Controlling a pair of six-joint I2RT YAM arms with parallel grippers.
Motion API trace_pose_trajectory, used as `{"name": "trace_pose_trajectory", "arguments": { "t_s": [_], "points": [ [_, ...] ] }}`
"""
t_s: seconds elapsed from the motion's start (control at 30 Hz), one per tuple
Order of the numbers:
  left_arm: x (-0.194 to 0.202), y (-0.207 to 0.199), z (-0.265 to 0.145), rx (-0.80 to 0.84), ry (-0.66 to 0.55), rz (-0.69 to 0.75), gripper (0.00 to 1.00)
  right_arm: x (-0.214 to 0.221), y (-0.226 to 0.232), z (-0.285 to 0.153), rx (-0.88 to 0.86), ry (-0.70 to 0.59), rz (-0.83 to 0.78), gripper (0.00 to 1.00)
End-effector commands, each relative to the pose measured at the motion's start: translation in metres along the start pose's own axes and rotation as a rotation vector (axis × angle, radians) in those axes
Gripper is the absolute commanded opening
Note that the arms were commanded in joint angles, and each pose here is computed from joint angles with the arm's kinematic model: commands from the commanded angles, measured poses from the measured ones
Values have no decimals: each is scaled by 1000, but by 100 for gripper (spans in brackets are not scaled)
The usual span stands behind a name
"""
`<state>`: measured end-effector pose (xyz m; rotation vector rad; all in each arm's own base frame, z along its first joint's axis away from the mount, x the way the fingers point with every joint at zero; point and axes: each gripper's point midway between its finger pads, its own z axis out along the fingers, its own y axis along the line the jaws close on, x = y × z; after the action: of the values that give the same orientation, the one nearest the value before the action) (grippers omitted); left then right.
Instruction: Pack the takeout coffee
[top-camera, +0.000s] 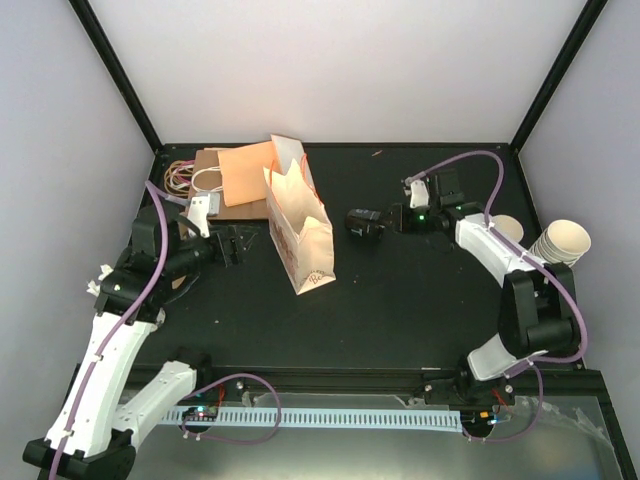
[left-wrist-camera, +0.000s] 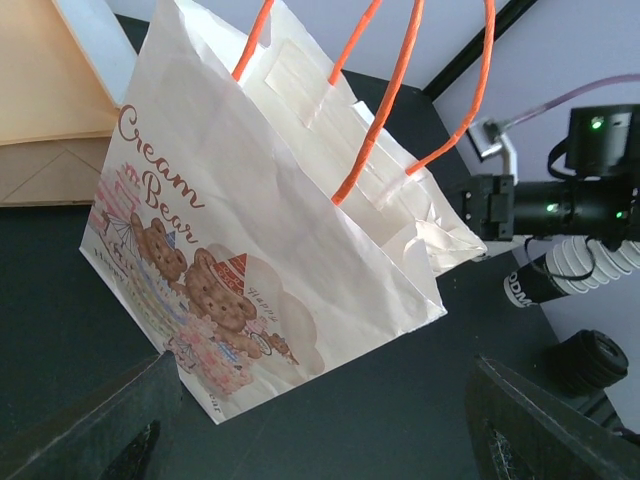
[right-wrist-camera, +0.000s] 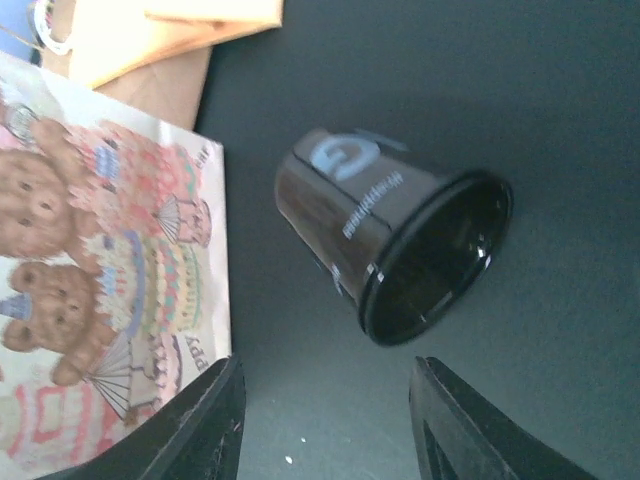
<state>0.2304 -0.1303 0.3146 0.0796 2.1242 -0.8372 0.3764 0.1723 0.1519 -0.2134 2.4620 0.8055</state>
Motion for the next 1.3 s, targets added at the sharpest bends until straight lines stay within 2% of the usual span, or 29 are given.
{"name": "trace_pose_trajectory", "arguments": {
  "t_s": [0.0, 0.4, 0.6, 0.83, 1.07, 1.27],
  "points": [
    [-6, -7, -7, 23, -36, 27, 80, -1, -3, 12, -28, -34, 81, 49],
    [-2, -1, -2, 8, -18, 19, 80, -9, -17, 48, -44, -6, 135, 41],
    [-2, 1, 3, 7, -6, 12, 80, -5, -12, 60, -124, 0, 151, 39],
    [-2, 2, 6, 5, -2, 3, 80, -3, -8, 73, -189, 23, 182, 26],
    [-1, 2, 5, 3, 0, -1, 80, -8, -2, 62, -182, 18, 146, 7],
    [0, 3, 5, 1, -1, -2, 80, -9, -3, 28, -56, 2, 60, 3]
  ]
}}
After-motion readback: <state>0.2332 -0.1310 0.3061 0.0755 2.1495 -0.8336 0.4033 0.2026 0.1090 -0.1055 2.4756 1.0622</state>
